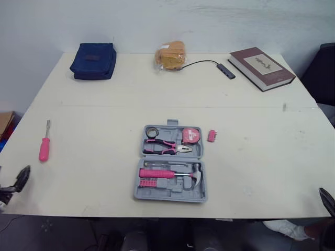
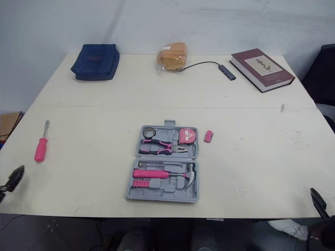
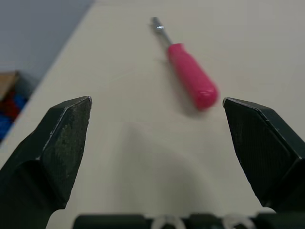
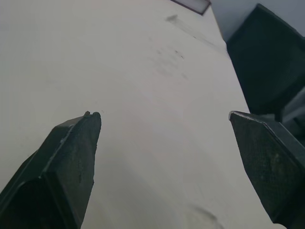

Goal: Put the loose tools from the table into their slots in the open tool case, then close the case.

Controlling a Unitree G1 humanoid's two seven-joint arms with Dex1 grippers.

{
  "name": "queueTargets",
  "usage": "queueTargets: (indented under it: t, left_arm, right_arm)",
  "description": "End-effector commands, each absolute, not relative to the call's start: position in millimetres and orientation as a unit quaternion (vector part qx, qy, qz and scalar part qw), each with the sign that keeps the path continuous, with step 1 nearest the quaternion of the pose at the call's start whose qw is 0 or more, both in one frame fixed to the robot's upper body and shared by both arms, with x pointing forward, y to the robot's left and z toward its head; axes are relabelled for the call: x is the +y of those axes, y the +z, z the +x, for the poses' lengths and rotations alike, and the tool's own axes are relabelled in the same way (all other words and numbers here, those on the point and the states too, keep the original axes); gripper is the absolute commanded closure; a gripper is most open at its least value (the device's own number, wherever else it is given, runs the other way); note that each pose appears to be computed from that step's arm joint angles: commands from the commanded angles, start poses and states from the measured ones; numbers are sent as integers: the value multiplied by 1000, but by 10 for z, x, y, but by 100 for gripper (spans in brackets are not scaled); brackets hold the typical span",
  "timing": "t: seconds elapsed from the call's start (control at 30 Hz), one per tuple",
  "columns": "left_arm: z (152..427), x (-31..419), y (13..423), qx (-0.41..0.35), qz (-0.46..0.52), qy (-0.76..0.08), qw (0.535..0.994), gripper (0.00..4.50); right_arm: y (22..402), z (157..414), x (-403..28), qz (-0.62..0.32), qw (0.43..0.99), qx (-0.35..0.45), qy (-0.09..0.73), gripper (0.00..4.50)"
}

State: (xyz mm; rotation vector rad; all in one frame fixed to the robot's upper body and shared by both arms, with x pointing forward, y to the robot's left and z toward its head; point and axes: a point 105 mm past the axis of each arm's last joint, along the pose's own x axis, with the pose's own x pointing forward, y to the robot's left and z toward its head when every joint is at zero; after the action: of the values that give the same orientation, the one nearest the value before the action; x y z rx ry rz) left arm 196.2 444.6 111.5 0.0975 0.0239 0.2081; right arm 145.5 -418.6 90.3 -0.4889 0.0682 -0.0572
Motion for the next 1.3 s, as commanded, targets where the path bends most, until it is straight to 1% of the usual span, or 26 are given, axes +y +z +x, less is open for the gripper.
queueTargets:
  t: [0.03, 0.13, 0.3, 0.33, 0.4, 0.5, 0.57, 0.6, 0.7, 0.77, 0.87, 1.0, 1.1, 1.23, 1.3]
  left_arm:
    - [1960, 4523, 1331, -35, 52, 136, 989, 2]
    - [2069, 4456, 1421, -55, 46, 125, 990, 2]
    - [2298, 4117, 1464, -51, 60, 44, 996, 2]
    - [2366, 3969, 1479, -51, 64, 6, 997, 2]
    - [2445, 3768, 1507, -52, 69, -45, 995, 2]
    - [2566, 3482, 1606, -68, 82, -115, 988, 2]
    - [2621, 3218, 1668, -81, 72, -167, 980, 2]
    - [2637, 3017, 1700, -85, 64, -207, 972, 2]
    - [2630, 2596, 1765, -90, 51, -296, 949, 2]
    - [2617, 2368, 1789, -89, 58, -345, 933, 2]
    - [2587, 2098, 1818, -90, 69, -397, 911, 2]
    - [2464, 1755, 1791, -67, 63, -476, 875, 2]
    - [2428, 1638, 1793, -64, 59, -495, 865, 2]
    - [2436, 1592, 1797, -66, 56, -499, 862, 2]
    - [2426, 1565, 1785, -64, 56, -505, 859, 2]
  right_arm:
    - [972, 1404, -4213, -244, 968, 11, -48, 0]
    - [957, 1471, -4125, -233, 972, -2, -33, 0]
    - [958, 1757, -3853, -196, 980, -33, 17, 0]
    - [963, 1866, -3729, -183, 981, -40, 43, 0]
    - [992, 2008, -3551, -165, 982, -51, 75, 0]
    - [1100, 2245, -3141, -137, 977, -74, 146, 0]
    - [1192, 2410, -2922, -115, 976, -79, 166, 0]
    - [1212, 2522, -2766, -101, 976, -66, 181, 0]
    - [1215, 2731, -2379, -82, 973, -19, 213, 0]
    - [1283, 2823, -2153, -76, 970, -21, 230, 0]
    - [1327, 2934, -2052, -61, 975, -15, 214, 0]
    - [1345, 3127, -1976, -43, 984, -2, 175, 0]
    - [1342, 3225, -1878, -65, 982, 6, 175, 0]
    - [1332, 3398, -1876, -46, 992, 8, 118, 0]
    - [1310, 3479, -1843, -57, 993, 14, 103, 0]
